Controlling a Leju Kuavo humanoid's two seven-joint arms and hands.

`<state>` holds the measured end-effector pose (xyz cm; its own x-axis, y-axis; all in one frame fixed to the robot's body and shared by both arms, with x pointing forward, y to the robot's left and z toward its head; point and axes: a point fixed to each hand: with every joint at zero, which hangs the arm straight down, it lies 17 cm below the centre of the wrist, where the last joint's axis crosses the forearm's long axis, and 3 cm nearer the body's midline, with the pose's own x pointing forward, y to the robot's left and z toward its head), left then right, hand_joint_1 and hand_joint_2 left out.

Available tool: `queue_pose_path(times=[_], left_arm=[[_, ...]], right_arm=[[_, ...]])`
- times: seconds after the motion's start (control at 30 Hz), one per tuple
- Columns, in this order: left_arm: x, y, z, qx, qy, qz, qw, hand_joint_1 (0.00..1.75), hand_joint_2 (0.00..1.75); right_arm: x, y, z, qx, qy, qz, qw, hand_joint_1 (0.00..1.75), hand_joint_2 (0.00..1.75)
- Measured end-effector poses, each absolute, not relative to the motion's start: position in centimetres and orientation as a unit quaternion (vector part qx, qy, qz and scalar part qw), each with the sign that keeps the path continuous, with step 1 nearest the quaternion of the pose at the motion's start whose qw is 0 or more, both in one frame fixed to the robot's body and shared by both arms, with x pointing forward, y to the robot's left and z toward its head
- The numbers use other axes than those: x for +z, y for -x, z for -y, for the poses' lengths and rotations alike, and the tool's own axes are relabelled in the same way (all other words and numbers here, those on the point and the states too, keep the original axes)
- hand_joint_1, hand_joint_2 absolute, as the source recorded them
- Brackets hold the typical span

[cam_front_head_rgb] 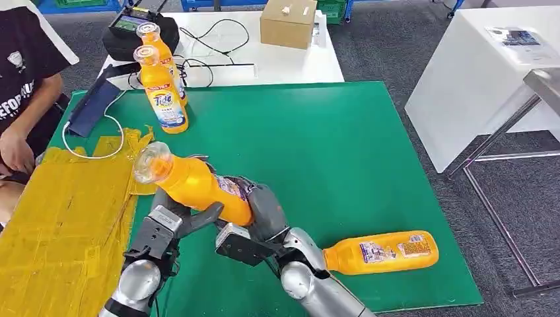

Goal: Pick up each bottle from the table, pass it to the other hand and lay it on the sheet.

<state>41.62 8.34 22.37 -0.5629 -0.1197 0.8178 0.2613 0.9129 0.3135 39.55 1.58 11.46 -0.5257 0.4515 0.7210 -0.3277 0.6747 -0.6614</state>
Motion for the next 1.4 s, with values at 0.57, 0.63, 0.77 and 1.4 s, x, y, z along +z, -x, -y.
queue_pose_path(times=[0.57,0.63,0.77,1.4], left_arm=[[22.5,-41.8,-8.5,-0.253,-0.056,0.866,0.428,1.75,1.75],[22.3,-42.2,-9.2,-0.302,-0.161,0.854,0.391,1.75,1.75],[21.6,-44.6,-12.8,-0.376,-0.315,0.799,0.349,1.75,1.75],[9.8,-54.6,-33.0,-0.623,-0.566,0.420,0.338,1.75,1.75]], right_arm=[[11.5,-39.7,-0.4,0.371,0.045,0.782,0.499,0.00,1.75],[11.9,-39.7,0.1,0.357,0.048,0.787,0.501,0.00,1.75],[13.0,-39.6,2.5,0.316,0.050,0.799,0.509,0.00,1.75],[22.6,-39.2,11.8,0.191,0.158,0.867,0.431,0.00,1.75]])
